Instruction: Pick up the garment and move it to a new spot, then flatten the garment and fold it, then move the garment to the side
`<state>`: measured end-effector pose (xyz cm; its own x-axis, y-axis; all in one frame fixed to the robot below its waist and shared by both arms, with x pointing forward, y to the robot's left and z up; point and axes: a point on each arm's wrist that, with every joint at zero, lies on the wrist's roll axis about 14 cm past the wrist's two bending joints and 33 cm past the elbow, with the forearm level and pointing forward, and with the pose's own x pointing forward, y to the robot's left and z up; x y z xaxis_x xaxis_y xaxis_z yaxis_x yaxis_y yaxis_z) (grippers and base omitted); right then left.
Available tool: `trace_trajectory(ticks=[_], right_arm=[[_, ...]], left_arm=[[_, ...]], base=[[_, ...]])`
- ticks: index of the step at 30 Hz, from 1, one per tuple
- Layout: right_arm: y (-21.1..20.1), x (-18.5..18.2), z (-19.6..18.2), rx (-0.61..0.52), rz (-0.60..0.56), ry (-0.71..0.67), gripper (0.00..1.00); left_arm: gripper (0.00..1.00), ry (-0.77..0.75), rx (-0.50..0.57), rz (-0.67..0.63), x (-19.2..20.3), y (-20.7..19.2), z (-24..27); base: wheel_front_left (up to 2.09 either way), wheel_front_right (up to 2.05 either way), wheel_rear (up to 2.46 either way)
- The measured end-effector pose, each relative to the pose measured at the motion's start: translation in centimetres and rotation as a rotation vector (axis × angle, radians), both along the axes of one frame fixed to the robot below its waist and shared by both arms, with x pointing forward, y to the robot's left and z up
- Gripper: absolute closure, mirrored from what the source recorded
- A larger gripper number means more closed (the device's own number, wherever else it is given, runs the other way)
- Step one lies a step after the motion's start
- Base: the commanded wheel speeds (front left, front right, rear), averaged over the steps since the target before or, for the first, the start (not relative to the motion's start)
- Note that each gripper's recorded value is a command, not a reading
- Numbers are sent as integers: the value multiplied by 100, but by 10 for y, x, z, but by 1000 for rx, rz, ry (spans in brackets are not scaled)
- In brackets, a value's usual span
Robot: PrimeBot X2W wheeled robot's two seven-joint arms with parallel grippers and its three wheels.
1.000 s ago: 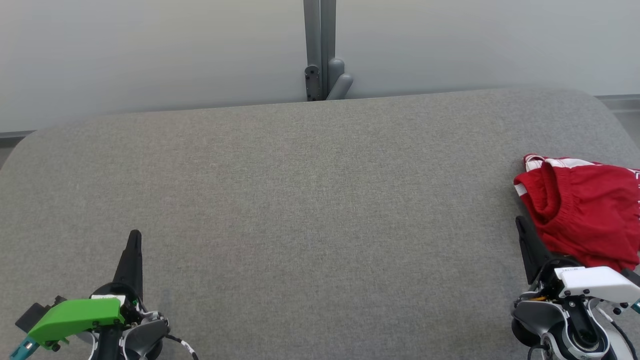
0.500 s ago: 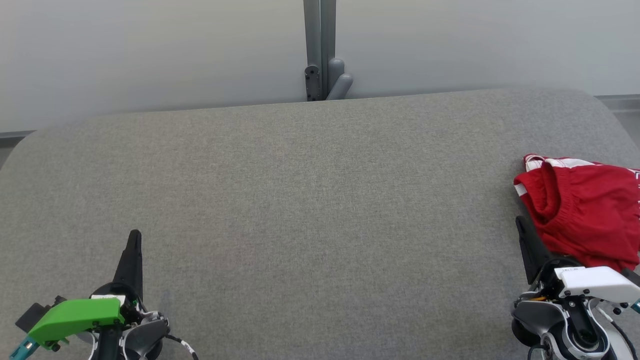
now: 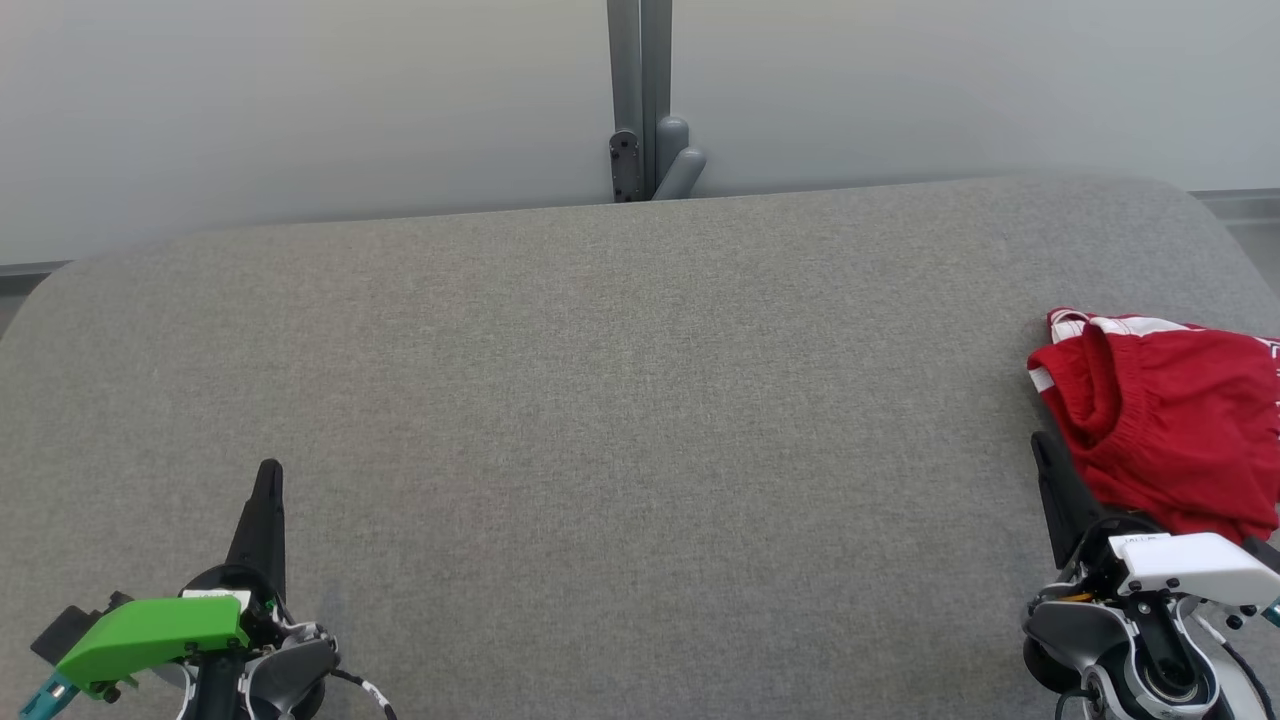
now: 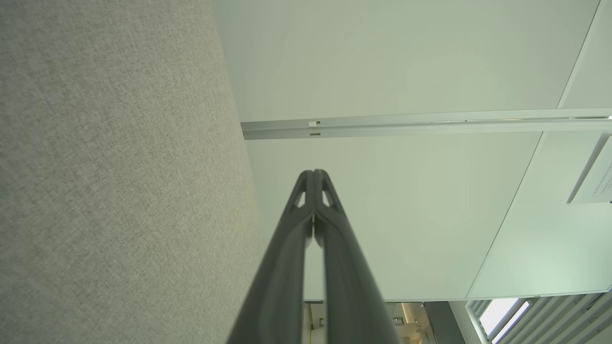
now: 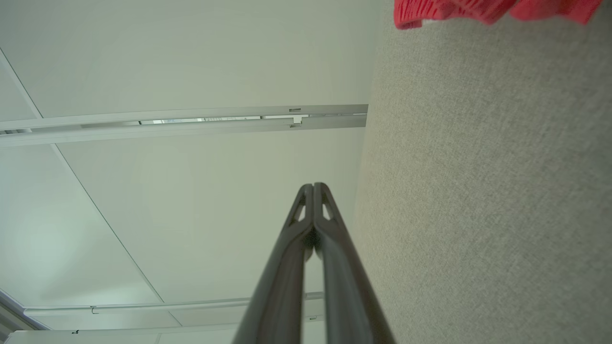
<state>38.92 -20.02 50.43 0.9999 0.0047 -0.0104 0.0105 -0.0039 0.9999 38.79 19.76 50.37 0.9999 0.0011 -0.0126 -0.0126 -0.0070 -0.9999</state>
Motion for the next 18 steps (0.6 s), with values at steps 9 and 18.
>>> trace_trajectory(ticks=[9,18], right_arm=[[0,0,0,0,0,0,100],[0,0,0,0,0,0,100]], left_arm=[[100,0,0,0,0,0,0],[100,0,0,0,0,0,0]], base=[[0,0,0],[0,0,0]])
